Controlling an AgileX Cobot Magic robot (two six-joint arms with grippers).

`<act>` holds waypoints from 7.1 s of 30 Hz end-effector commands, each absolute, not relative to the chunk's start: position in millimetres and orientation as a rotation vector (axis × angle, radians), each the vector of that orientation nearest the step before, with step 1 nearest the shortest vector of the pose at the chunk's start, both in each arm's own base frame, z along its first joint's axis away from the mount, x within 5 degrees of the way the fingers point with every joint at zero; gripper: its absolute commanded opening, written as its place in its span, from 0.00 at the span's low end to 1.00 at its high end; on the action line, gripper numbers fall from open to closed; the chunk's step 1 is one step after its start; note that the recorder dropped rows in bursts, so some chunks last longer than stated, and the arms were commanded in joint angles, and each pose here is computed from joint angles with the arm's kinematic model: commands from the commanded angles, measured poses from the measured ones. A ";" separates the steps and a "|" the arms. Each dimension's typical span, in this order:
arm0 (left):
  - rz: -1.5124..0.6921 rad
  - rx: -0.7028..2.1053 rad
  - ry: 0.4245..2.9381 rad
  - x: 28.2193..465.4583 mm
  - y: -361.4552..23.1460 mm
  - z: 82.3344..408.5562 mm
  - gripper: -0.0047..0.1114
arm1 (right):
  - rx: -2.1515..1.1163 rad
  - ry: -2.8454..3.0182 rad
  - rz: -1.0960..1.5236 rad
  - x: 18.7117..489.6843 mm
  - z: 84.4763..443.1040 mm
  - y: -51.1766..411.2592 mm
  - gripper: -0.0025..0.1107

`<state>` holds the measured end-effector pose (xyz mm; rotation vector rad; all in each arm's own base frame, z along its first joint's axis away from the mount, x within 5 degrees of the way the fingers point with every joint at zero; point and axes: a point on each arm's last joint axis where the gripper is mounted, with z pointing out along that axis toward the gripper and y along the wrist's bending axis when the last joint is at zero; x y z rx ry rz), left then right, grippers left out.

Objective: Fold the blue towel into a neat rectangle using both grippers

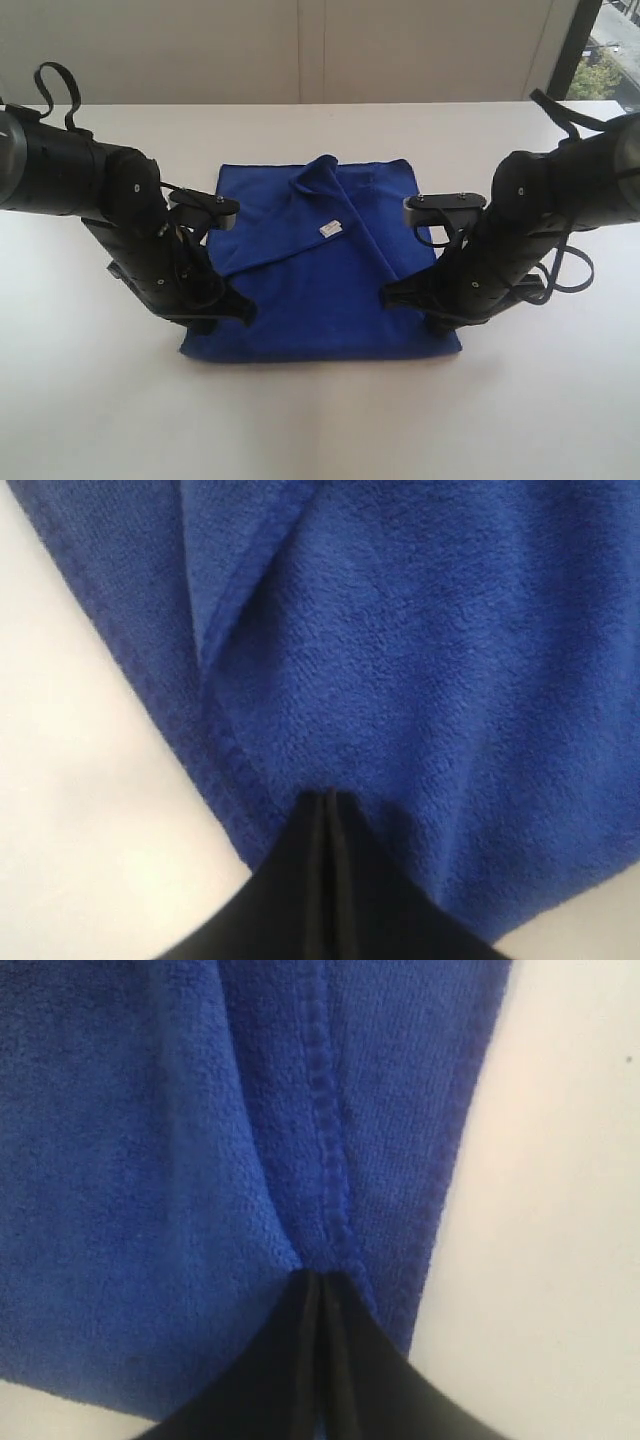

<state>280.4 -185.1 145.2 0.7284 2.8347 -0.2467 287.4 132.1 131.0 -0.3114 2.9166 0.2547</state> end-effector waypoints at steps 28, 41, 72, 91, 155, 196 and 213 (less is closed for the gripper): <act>-0.310 0.621 2.736 270.3 -180.0 194.4 0.04 | -0.217 2.687 0.345 279.0 200.1 128.0 0.02; -0.333 0.396 2.662 240.6 -111.1 286.5 0.04 | -0.254 2.492 0.379 247.1 275.2 104.5 0.02; -0.452 0.278 2.771 284.1 -95.7 235.5 0.04 | -0.044 2.543 0.717 480.0 163.0 112.2 0.02; -0.442 0.250 2.774 294.0 -97.2 221.2 0.04 | 0.007 2.563 0.803 496.5 118.5 137.3 0.25; -0.214 1.398 1.789 366.6 -298.1 150.5 0.14 | -0.140 2.516 0.719 495.6 140.6 134.3 0.02; -0.058 1.352 1.757 379.2 -309.7 138.3 0.04 | -0.145 2.575 0.732 493.9 119.4 135.1 0.02; 0.188 0.722 1.805 348.1 -225.1 308.1 0.04 | -0.383 2.516 0.506 449.9 252.0 111.9 0.02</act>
